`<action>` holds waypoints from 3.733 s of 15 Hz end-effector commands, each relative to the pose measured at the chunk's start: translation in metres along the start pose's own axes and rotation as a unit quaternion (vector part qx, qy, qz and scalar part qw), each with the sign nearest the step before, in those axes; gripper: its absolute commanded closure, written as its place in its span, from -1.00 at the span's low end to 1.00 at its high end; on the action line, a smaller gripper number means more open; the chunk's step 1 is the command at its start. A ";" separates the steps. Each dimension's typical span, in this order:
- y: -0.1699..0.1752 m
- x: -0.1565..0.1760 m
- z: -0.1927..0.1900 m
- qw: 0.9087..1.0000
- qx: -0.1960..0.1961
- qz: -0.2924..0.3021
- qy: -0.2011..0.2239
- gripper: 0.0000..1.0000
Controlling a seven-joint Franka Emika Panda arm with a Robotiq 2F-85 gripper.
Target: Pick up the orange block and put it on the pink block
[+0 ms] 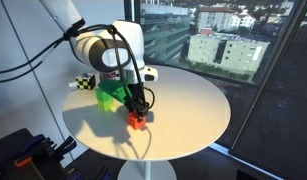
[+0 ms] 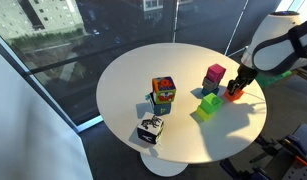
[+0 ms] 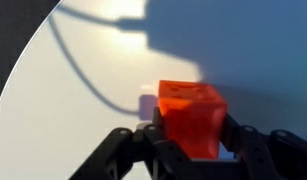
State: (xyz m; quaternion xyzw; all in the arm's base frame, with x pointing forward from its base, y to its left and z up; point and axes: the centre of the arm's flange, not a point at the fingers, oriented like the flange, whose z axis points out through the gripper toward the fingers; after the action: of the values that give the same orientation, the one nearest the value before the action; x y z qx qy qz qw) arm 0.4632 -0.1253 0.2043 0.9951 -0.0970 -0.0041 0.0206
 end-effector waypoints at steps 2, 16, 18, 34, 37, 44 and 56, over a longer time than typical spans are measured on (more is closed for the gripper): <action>0.008 0.009 -0.019 0.999 0.002 0.033 0.008 0.50; 0.004 0.008 -0.094 0.998 0.015 0.054 -0.017 0.58; 0.000 0.007 -0.104 0.998 0.017 0.052 -0.017 0.58; -0.032 0.027 -0.190 0.996 0.050 0.075 0.016 0.58; -0.040 0.034 -0.194 0.995 0.052 0.079 0.023 0.58; -0.060 0.048 -0.201 0.994 0.049 0.088 0.032 0.58; -0.074 0.071 -0.182 0.995 0.034 0.098 0.015 0.58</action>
State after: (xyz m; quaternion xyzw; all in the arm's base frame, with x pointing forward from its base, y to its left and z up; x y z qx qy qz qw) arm 0.5377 -0.0617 0.3800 0.9821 -0.1853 0.0269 -0.0190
